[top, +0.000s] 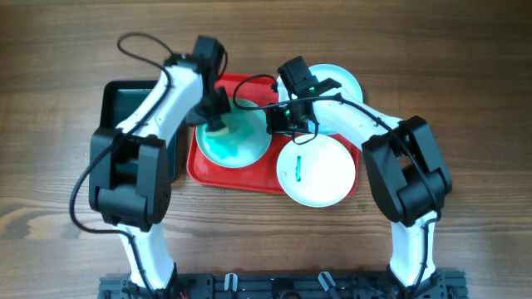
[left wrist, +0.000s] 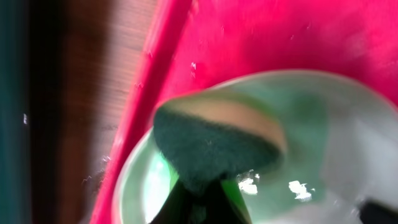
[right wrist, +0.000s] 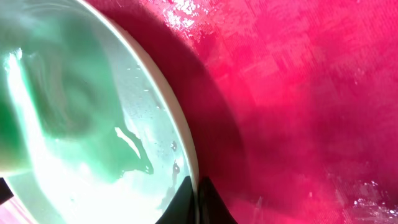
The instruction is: Clean dirty plates on tray and stack at the side
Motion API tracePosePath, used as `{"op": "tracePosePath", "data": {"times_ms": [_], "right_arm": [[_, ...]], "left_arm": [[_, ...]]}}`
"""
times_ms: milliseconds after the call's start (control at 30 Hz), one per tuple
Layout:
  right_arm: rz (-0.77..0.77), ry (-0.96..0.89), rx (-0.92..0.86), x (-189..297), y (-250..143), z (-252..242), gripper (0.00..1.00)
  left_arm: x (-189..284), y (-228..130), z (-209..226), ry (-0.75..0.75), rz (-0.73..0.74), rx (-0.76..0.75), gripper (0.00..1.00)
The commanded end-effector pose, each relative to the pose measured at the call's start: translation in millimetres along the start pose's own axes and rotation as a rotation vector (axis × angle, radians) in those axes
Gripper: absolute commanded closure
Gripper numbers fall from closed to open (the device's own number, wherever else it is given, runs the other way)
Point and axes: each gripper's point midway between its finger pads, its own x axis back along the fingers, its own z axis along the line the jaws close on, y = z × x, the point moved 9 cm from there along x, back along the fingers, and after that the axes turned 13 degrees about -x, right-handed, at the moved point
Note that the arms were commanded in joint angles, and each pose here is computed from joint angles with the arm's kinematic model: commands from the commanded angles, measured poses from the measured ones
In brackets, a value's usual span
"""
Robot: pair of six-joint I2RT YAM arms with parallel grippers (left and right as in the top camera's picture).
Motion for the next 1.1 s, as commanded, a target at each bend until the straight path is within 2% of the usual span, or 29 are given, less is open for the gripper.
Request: {"op": "tracePosePath", "data": {"times_ms": [0, 67, 167, 300, 400, 467, 567, 667, 900, 1067], "right_arm": [[0.004, -0.024, -0.011, -5, 3, -5, 0.96], [0.003, -0.022, -0.010, -4, 3, -5, 0.96], [-0.023, -0.015, 0.003, 5, 4, 1, 0.96], [-0.211, -0.122, 0.077, 42, 5, 18, 0.96], [-0.340, -0.212, 0.156, 65, -2, 33, 0.96], [-0.475, -0.336, 0.210, 84, -11, 45, 0.96], [-0.700, -0.547, 0.292, 104, -28, 63, 0.96], [-0.858, -0.722, 0.389, 109, -48, 81, 0.96], [-1.144, -0.941, 0.476, 122, -85, 111, 0.96], [-1.298, -1.013, 0.490, 132, -99, 132, 0.96]], "left_arm": [[80, 16, 21, 0.031, -0.141, 0.002, 0.96], [98, 11, 38, 0.039, -0.135, 0.027, 0.96], [100, 4, 74, 0.073, -0.073, 0.081, 0.96], [98, 0, 136, 0.097, -0.029, 0.242, 0.96], [98, -2, 159, 0.103, -0.031, 0.320, 0.96], [97, -2, 171, 0.106, -0.033, 0.351, 0.96], [91, -4, 177, 0.108, -0.030, 0.368, 0.96], [79, -6, 176, 0.108, -0.020, 0.367, 0.96], [58, -13, 174, 0.098, 0.019, 0.365, 0.96], [58, -13, 174, 0.098, 0.020, 0.365, 0.96]]}}
